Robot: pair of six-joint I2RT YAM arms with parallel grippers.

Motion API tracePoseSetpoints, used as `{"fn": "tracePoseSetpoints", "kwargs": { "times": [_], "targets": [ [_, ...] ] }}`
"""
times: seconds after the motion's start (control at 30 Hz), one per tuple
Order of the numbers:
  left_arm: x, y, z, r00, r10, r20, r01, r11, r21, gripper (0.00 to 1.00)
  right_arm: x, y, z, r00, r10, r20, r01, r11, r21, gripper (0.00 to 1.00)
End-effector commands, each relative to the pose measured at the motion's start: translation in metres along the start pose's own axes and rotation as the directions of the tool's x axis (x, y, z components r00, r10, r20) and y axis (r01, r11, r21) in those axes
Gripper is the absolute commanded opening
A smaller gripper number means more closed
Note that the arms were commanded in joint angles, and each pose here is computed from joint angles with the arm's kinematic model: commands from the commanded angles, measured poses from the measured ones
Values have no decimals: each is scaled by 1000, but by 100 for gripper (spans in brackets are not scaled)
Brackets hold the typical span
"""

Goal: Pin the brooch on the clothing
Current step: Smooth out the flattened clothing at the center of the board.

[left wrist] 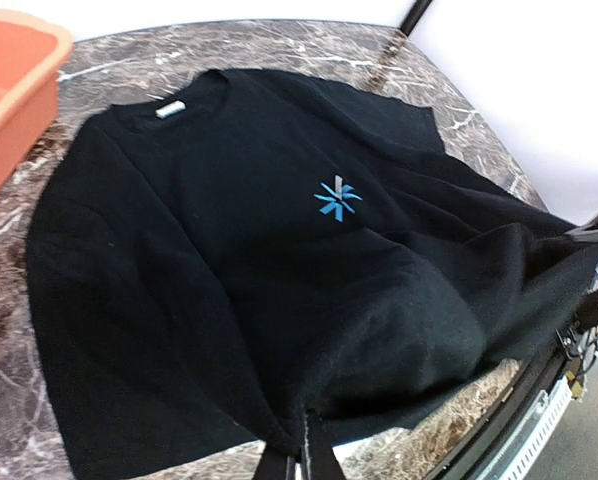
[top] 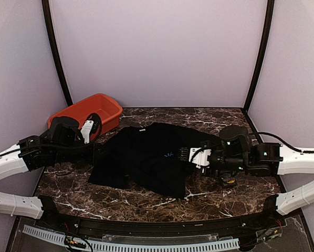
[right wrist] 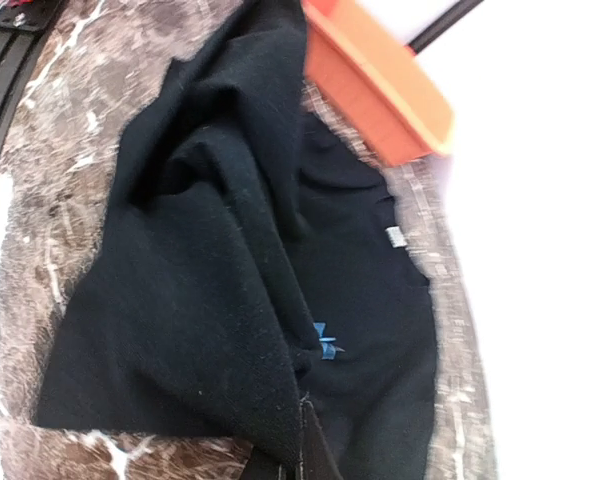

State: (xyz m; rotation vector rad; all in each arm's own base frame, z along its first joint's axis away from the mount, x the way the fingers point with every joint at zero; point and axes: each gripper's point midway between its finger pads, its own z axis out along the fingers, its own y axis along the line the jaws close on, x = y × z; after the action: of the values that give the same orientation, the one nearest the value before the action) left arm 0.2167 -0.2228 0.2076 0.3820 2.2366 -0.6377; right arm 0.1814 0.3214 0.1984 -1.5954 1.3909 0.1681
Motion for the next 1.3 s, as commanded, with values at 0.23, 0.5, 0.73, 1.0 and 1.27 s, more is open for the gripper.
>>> {"fn": "tracePoseSetpoints", "kwargs": {
  "times": [0.23,0.5,0.73,1.0,1.27],
  "targets": [
    [-10,31,-21,996,90,1,-89,988,-127,1,41,-9,-14,994,-25,-108,36,994,101,0],
    [24,49,-12,989,90,-116,-110,979,-170,1,69,3,-14,972,-59,-228,68,997,32,0],
    [45,88,-14,979,118,-164,-168,925,-340,1,85,33,-7,958,-83,-276,53,992,-113,0],
    [43,92,-14,969,173,-178,-227,908,-353,7,90,31,-8,954,-84,-289,56,993,-103,0],
    [37,67,-18,981,146,-127,-172,958,-228,88,52,39,-15,989,-78,-127,54,981,-187,75]
  ]
}}
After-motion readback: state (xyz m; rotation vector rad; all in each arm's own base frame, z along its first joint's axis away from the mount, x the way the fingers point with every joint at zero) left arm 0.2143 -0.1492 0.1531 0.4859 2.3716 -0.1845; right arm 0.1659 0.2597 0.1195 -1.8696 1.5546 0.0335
